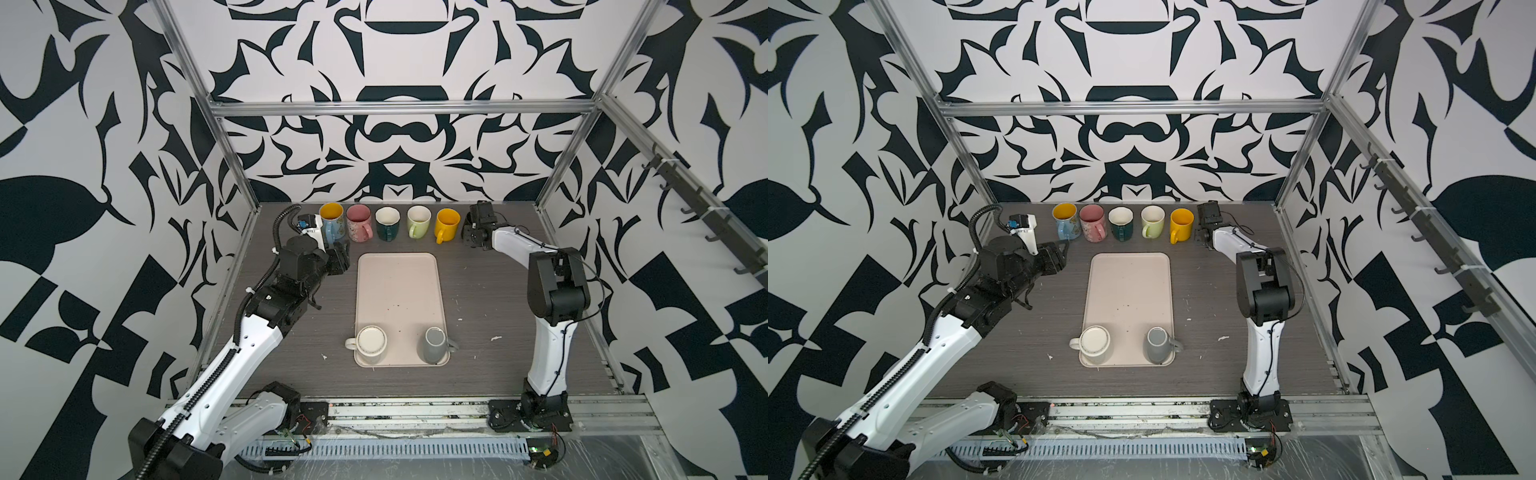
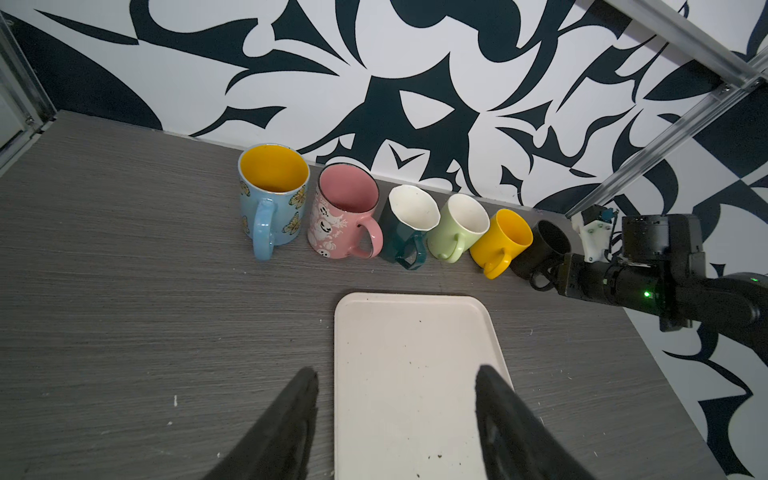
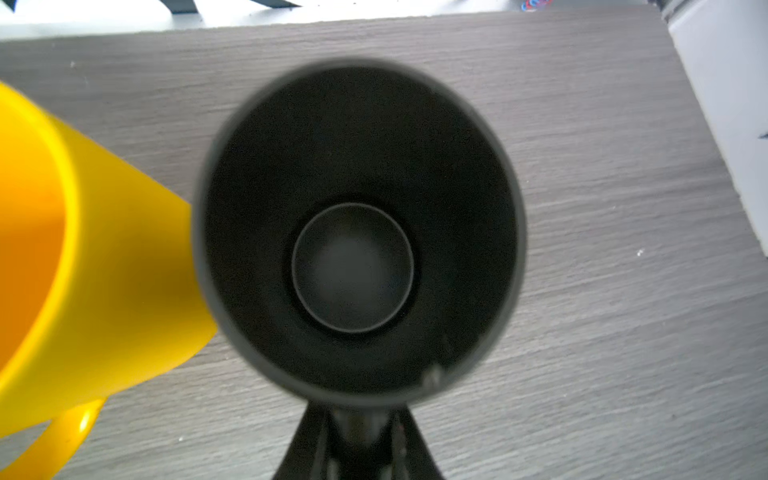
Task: Turn the mug right side up
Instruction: 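Lower the black mug beside the yellow mug and open the right gripper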
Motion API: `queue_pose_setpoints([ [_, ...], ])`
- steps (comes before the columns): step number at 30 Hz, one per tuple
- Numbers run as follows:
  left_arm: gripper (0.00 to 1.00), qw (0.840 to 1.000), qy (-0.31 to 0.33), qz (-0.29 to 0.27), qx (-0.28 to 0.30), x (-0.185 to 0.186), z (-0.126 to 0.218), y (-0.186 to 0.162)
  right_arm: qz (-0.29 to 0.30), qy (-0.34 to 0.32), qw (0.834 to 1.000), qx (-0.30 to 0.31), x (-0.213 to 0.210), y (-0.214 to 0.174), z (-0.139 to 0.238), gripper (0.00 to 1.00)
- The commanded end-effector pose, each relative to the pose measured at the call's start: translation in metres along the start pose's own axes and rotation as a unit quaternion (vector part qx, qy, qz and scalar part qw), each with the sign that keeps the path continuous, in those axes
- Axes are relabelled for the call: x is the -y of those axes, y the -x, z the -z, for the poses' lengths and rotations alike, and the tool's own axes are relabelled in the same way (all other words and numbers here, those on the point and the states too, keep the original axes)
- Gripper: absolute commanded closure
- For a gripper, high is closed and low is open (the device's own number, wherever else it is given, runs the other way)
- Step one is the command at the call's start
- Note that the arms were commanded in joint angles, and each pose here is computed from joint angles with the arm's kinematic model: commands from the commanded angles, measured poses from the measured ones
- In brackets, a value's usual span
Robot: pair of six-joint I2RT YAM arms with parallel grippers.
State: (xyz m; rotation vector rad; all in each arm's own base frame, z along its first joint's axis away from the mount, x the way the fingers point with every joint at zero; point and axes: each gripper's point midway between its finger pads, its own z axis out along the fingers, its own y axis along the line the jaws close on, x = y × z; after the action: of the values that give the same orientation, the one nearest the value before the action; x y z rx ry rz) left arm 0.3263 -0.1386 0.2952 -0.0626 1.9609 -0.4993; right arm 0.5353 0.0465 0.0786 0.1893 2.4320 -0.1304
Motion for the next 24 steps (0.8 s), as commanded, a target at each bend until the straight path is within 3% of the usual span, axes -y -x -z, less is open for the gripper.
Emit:
queue_pose_setpoints([
  [1,0.37,1.000,0.012,0.003,-0.003,-0.007,0.004,-0.005,-0.012,0.006,1.000,0.027,0.001,0.020,0.018,0.68],
  [8,0.36,1.000,0.014,0.001,-0.002,-0.008,0.012,-0.002,-0.022,0.007,0.999,0.030,0.005,0.020,0.034,0.51],
  [13,0.34,0.999,0.034,0.016,-0.036,-0.011,0.027,-0.004,-0.043,-0.001,0.998,0.045,0.015,0.019,0.066,0.47],
  [19,0.34,0.983,0.090,0.092,-0.130,-0.023,0.046,-0.024,-0.075,-0.031,0.995,0.049,0.030,0.008,0.116,0.46],
  [24,0.35,0.952,0.093,0.195,-0.216,-0.022,0.053,-0.059,-0.043,-0.051,0.996,0.059,0.013,-0.002,0.157,0.47],
])
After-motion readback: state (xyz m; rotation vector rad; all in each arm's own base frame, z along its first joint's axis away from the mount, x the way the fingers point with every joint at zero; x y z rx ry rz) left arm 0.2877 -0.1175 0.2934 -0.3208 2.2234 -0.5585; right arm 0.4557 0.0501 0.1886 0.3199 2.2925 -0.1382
